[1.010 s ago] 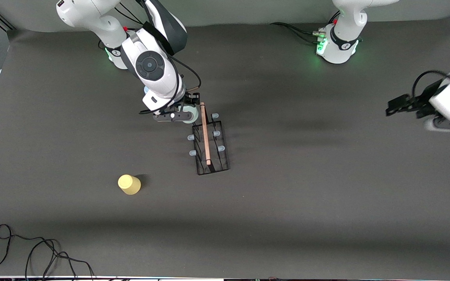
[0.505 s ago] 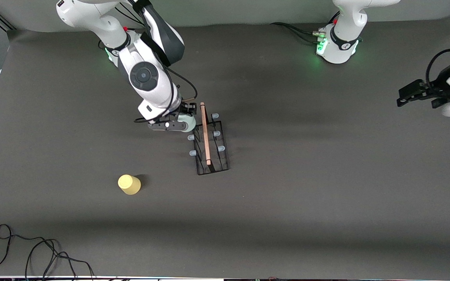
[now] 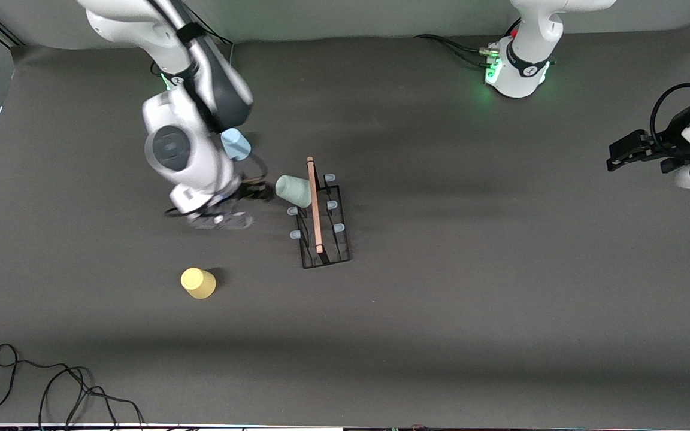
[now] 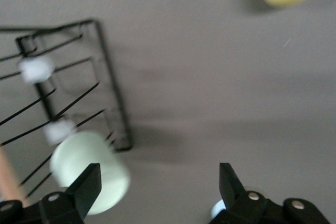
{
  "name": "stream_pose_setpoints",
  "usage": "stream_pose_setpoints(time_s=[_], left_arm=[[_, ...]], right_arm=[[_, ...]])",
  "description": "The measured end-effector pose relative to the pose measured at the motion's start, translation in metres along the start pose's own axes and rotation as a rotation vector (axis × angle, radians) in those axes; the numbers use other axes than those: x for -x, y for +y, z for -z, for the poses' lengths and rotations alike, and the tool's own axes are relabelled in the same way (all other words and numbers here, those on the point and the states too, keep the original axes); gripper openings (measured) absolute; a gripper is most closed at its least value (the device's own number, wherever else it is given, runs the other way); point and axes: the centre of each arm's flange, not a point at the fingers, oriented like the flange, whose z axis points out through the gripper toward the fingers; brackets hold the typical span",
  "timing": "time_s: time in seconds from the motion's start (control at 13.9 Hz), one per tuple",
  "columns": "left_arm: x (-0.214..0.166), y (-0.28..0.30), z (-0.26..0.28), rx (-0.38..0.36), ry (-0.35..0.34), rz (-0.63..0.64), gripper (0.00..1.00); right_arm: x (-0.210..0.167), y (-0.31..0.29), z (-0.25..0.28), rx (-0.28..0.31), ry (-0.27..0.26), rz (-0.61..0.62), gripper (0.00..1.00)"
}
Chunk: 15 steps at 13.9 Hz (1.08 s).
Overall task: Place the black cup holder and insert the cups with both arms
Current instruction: 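Move the right gripper to the yellow cup and grasp it, then carry the yellow cup with the right gripper onto a rack peg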
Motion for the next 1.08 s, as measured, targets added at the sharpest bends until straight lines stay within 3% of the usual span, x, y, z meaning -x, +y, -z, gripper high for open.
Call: stream_pose_setpoints(time_s=[0.29, 0.51, 0.72, 0.79, 0.94, 1.01, 1.08], left_arm=[[0.000, 0.003, 0.000, -0.028, -0.001, -0.013, 1.00], [0.000, 0.004, -0.001, -0.029, -0.006, -0.014, 1.00], [0.002, 0.004, -0.002, -0.029, -0.020, -0.015, 1.00], [0.002, 0.005, -0.002, -0.029, -0.025, -0.016, 1.00], [0.003, 0.006, -0.003, -0.029, -0.028, -0.018, 1.00], [0.003, 0.006, -0.003, -0.029, -0.030, -0.018, 1.00], [0.003, 0.006, -0.003, -0.029, -0.031, -0.018, 1.00]], right_arm=[[-0.065, 0.088, -0.026, 0.048, 0.137, 0.086, 1.00], [-0.099, 0.117, -0.081, 0.117, 0.180, 0.103, 1.00], [-0.110, 0.118, -0.121, 0.159, 0.184, 0.115, 0.99], [-0.112, 0.118, -0.126, 0.164, 0.185, 0.118, 0.93], [-0.114, 0.116, -0.126, 0.166, 0.192, 0.120, 0.72], [-0.115, 0.115, -0.122, 0.164, 0.197, 0.121, 0.66], [-0.116, 0.114, -0.117, 0.161, 0.195, 0.121, 0.66]])
